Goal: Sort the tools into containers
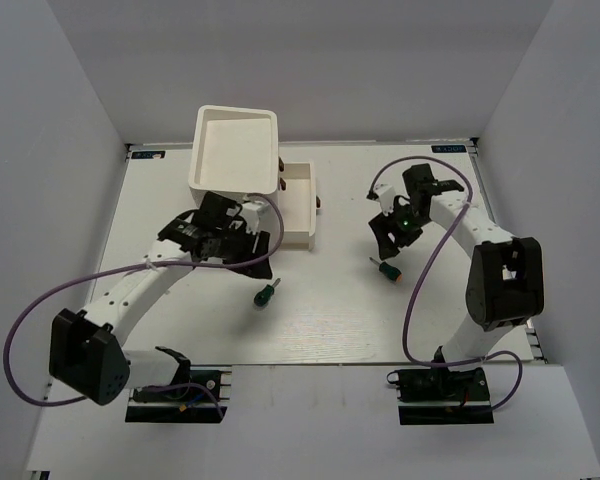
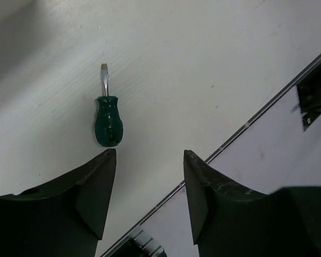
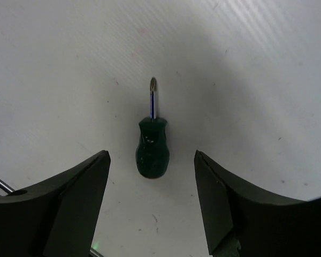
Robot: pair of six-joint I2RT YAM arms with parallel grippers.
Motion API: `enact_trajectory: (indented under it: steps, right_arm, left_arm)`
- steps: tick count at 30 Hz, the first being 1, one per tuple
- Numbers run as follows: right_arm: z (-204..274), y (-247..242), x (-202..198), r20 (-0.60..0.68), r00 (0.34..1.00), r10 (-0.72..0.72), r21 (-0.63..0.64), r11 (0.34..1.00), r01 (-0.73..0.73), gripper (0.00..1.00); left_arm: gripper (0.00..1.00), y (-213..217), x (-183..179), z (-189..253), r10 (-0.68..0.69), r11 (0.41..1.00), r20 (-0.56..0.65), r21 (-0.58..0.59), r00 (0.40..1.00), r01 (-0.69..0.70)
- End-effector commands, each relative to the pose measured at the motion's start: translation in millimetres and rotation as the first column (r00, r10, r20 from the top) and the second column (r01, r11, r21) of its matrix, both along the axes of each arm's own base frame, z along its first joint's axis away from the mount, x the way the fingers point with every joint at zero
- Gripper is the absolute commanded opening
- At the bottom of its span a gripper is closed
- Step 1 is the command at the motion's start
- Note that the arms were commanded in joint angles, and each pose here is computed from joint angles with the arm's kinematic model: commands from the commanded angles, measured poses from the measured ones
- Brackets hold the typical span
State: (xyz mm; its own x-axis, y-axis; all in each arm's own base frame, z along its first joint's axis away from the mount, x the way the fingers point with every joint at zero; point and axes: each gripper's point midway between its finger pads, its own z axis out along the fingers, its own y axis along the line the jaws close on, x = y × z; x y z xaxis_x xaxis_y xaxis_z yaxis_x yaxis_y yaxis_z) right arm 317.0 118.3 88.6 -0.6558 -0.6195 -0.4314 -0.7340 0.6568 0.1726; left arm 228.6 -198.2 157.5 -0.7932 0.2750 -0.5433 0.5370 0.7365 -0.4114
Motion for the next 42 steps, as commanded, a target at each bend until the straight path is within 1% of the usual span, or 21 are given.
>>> enact_trajectory:
  steps: [1,2,3,5,6,8,11,12,13,15,18,23,29,34,35,36,37,38,40,41,42]
  right_arm:
    - [-13.0,-17.6,-25.5,-0.052,0.998,-0.036,-0.107,0.994,0.030,0.70]
    - [-14.1,-16.7,-28.7,-0.060,0.998,-0.036,-0.106,0.994,0.030,0.72]
    - [-15.8,-15.5,-31.2,-0.065,0.997,-0.033,-0.102,0.994,0.027,0.72]
    - [-23.9,-13.8,-40.7,-0.077,0.997,-0.026,-0.111,0.994,0.017,0.72]
    - [-25.4,-13.4,-41.5,-0.072,0.997,-0.024,-0.114,0.993,0.016,0.72]
    - [-28.1,-10.2,-44.2,-0.084,0.996,-0.030,-0.114,0.993,0.021,0.72]
    - [-27.2,-8.4,-42.8,-0.080,0.996,-0.037,-0.111,0.993,0.028,0.72]
    - [-27.1,-8.8,-41.9,-0.078,0.996,-0.042,-0.111,0.993,0.033,0.72]
    - [-25.5,-8.3,-39.6,-0.071,0.996,-0.044,-0.107,0.994,0.037,0.72]
    - [-22.2,-7.6,-35.6,-0.056,0.997,-0.049,-0.104,0.994,0.043,0.72]
    - [-20.5,-9.0,-34.4,-0.051,0.997,-0.060,-0.104,0.993,0.055,0.72]
    - [-18.7,-8.2,-34.4,-0.051,0.996,-0.078,-0.093,0.993,0.073,0.72]
    - [-13.1,-5.8,-32.3,-0.042,0.995,-0.086,-0.080,0.993,0.082,0.72]
    - [-12.5,-5.8,-32.2,-0.041,0.996,-0.085,-0.077,0.994,0.081,0.72]
    - [-12.9,-5.8,-32.3,-0.043,0.995,-0.086,-0.077,0.994,0.083,0.72]
    - [-12.5,-6.4,-32.8,-0.043,0.995,-0.088,-0.077,0.993,0.084,0.72]
    - [-12.7,-5.6,-32.8,-0.044,0.995,-0.086,-0.072,0.994,0.083,0.72]
    - [-12.0,-5.0,-33.3,-0.042,0.996,-0.084,-0.073,0.994,0.081,0.72]
    - [-11.0,-5.7,-33.3,-0.039,0.995,-0.086,-0.071,0.994,0.083,0.72]
    - [-11.5,-5.5,-33.4,-0.042,0.996,-0.085,-0.071,0.994,0.081,0.72]
    - [-10.1,-5.9,-33.1,-0.036,0.996,-0.086,-0.069,0.994,0.083,0.72]
  left_arm:
    - [0.65,3.2,2.7,-1.8,0.030,0.992,0.037,0.118,0.999,-0.034]
    - [0.66,3.9,0.4,-9.4,0.039,0.989,0.022,0.141,0.999,-0.042]
    - [0.68,-2.9,1.2,-7.2,0.021,0.991,0.041,0.129,0.999,-0.027]
    - [0.69,-3.3,0.7,-17.2,0.038,0.987,0.038,0.156,0.999,-0.044]
    - [0.69,-4.9,-0.1,-22.2,0.044,0.985,0.022,0.168,0.999,-0.047]
    - [0.69,-13.0,4.7,-29.4,0.040,0.981,0.038,0.188,0.998,-0.046]
    - [0.69,-14.1,8.1,-44.4,0.061,0.963,0.049,0.260,0.997,-0.072]
    - [0.69,-7.7,10.2,-56.2,0.089,0.943,0.044,0.319,0.995,-0.098]
    - [0.69,-3.7,9.0,-64.5,0.103,0.933,0.031,0.342,0.994,-0.108]
    - [0.69,-3.7,0.0,-76.8,0.096,0.925,0.014,0.368,0.995,-0.094]
    - [0.69,-1.6,-2.4,-93.9,0.103,0.915,0.009,0.392,0.995,-0.098]
    - [0.63,0.7,-0.9,-108.1,0.131,0.902,0.021,0.412,0.991,-0.128]
    - [0.58,5.2,-4.4,-127.1,0.160,0.882,0.007,0.448,0.987,-0.146]
    - [0.54,3.3,-2.9,-134.1,0.151,0.868,0.018,0.477,0.988,-0.141]
    - [0.50,3.2,-2.9,-134.1,0.151,0.868,0.018,0.477,0.988,-0.141]
    - [0.50,3.1,-0.4,-135.3,0.154,0.863,0.022,0.484,0.988,-0.145]
    - [0.48,1.8,-3.0,-138.8,0.145,0.860,0.014,0.493,0.989,-0.133]
    - [0.39,1.8,-3.0,-138.8,0.144,0.860,0.014,0.493,0.989,-0.133]
    - [0.29,-7.3,1.9,-131.2,0.134,0.870,0.031,0.474,0.990,-0.133]
    - [0.21,-8.7,3.4,-128.2,0.134,0.871,0.033,0.472,0.990,-0.134]
    - [0.17,-12.9,3.7,-124.3,0.125,0.875,0.037,0.467,0.991,-0.128]
